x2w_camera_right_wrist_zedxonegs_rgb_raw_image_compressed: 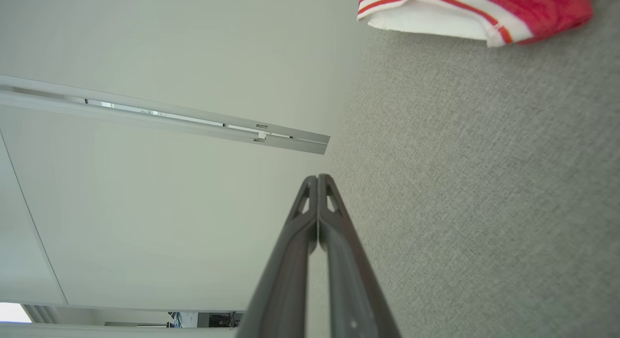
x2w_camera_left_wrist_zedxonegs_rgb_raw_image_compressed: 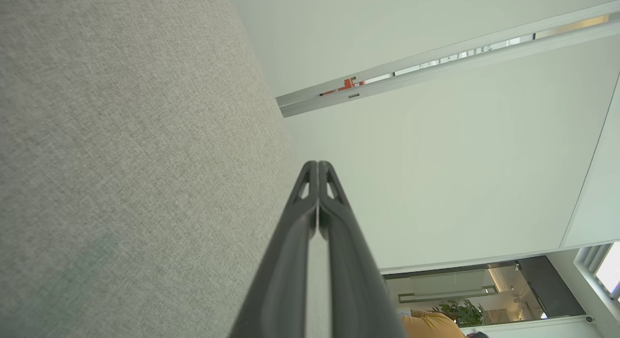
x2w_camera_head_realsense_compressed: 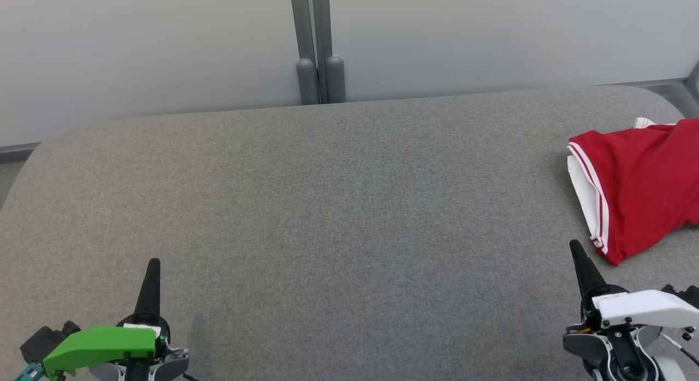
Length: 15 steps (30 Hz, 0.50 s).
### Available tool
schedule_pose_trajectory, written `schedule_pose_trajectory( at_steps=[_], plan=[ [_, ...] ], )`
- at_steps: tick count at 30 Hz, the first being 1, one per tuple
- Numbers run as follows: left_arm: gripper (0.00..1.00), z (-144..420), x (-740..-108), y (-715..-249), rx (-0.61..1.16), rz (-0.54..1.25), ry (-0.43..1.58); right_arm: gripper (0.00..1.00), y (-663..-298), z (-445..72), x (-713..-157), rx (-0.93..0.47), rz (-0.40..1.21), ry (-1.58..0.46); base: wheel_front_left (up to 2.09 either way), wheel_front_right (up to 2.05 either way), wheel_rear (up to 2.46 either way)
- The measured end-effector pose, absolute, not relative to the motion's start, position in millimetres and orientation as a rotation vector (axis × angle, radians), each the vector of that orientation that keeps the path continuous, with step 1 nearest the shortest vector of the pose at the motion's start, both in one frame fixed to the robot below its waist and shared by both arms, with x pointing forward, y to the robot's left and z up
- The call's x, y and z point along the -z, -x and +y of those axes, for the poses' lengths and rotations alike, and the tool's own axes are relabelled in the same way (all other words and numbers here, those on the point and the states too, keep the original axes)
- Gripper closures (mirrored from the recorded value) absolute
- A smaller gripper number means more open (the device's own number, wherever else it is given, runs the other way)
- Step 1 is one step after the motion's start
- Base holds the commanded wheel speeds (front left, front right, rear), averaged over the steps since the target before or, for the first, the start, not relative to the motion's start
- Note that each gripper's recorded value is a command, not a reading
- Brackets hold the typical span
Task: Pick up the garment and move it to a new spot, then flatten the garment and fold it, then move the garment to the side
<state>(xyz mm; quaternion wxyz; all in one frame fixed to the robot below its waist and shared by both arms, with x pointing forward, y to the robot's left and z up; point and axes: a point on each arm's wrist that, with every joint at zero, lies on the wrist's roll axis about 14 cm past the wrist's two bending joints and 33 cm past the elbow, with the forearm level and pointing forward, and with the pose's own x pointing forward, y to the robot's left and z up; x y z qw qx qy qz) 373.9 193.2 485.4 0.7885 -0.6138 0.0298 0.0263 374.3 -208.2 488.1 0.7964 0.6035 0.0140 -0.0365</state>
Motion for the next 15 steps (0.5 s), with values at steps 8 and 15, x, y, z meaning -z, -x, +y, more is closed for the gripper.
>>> schedule_pose_trajectory(
  at_steps=[8,15],
  plan=[
    [1.0,194.4,-488.9,-377.0,-0.05,0.054,1.385,1.0,-377.3,-206.1,-491.3,0.064,0.026,-1.365,0.0,0.0,0.0],
    [1.0,195.2,-493.7,-380.3,-0.036,0.041,1.44,1.0,-380.5,-204.7,-495.0,0.05,0.019,-1.423,0.0,0.0,0.0]
  ],
)
